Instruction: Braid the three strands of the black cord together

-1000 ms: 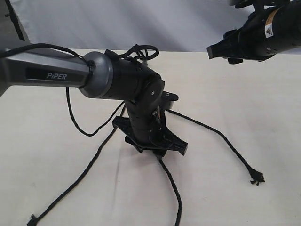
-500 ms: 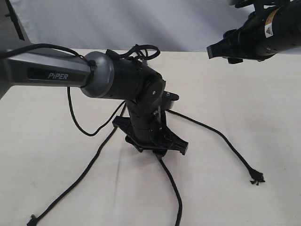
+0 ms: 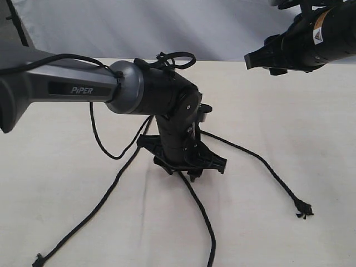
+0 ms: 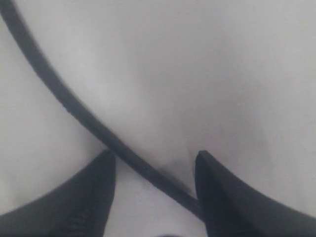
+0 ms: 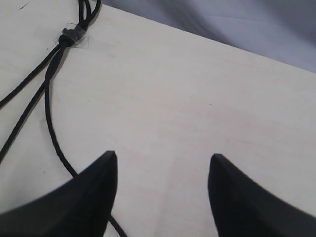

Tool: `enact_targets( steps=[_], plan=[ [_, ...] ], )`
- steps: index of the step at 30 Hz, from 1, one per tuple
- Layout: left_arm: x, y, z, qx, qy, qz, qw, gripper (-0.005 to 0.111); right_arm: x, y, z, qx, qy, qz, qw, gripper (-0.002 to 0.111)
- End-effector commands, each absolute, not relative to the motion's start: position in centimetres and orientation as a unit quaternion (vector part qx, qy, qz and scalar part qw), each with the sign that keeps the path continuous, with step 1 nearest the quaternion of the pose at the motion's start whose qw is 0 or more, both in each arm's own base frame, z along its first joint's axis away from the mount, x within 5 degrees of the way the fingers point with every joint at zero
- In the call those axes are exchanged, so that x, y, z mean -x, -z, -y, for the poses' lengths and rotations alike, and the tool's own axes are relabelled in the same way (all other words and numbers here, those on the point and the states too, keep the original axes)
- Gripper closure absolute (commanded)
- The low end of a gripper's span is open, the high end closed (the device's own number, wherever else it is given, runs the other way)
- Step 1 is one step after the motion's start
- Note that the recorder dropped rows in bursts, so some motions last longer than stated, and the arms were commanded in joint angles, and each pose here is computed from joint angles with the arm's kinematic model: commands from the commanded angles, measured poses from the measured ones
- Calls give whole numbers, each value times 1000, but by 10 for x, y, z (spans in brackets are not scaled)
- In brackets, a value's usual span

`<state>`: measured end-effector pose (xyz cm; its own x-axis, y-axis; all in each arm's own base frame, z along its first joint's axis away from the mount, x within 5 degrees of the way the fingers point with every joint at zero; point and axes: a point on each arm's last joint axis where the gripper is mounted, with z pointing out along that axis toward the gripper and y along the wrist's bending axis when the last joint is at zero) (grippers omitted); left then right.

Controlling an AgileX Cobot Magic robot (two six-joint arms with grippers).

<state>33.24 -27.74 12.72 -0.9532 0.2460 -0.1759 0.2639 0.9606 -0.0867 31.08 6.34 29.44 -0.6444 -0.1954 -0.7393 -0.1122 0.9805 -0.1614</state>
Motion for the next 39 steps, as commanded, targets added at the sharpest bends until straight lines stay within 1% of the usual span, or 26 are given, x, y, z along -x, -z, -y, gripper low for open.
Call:
enact_targets(
  steps=[1, 3, 4, 6, 9, 10, 13, 17, 21, 25, 28, 34, 36, 39],
  plan=[
    [-329, -105, 277, -138, 37, -988, 54, 58, -311, -295, -63, 87, 48, -902, 421, 55],
    [-324, -104, 275, -135, 31, -990, 30, 60, -311, -295, -63, 87, 48, -901, 421, 55],
    [-322, -104, 275, -139, 29, -990, 18, 64, -312, -295, -63, 87, 47, -901, 422, 55],
    [-321, -104, 274, -146, 26, -989, 12, 75, -312, -295, -63, 87, 47, -901, 422, 55],
    [-318, -101, 273, -158, 23, -987, 4, 101, -312, -295, -63, 87, 47, -901, 422, 55],
    [-316, -101, 273, -170, 23, -985, -2, 106, -312, -295, -63, 87, 47, -901, 422, 55],
    [-315, -107, 273, -199, 25, -980, -5, 106, -312, -295, -63, 87, 47, -901, 422, 55],
    [-320, -134, 261, -224, -6, -974, 26, 106, -312, -295, -63, 87, 47, -901, 422, 55],
    [-331, -172, 235, -237, -56, -968, 65, 106, -312, -295, -63, 88, 48, -901, 422, 55],
    [-349, -186, 197, -222, -118, -965, 78, 106, -312, -295, -63, 88, 48, -901, 422, 55],
    [-362, -182, 169, -192, -125, -971, 68, 106, -311, -293, -63, 88, 48, -902, 420, 55],
    [-366, -147, 113, -154, -119, -980, 52, 106, -311, -294, -63, 89, 46, -900, 424, 55],
    [-361, -133, 104, -147, -105, -982, 53, 106, -312, -294, -64, 91, 43, -898, 429, 55],
    [-350, -115, 100, -145, -84, -984, 55, 106, -312, -295, -64, 91, 42, -897, 431, 55]
  ],
)
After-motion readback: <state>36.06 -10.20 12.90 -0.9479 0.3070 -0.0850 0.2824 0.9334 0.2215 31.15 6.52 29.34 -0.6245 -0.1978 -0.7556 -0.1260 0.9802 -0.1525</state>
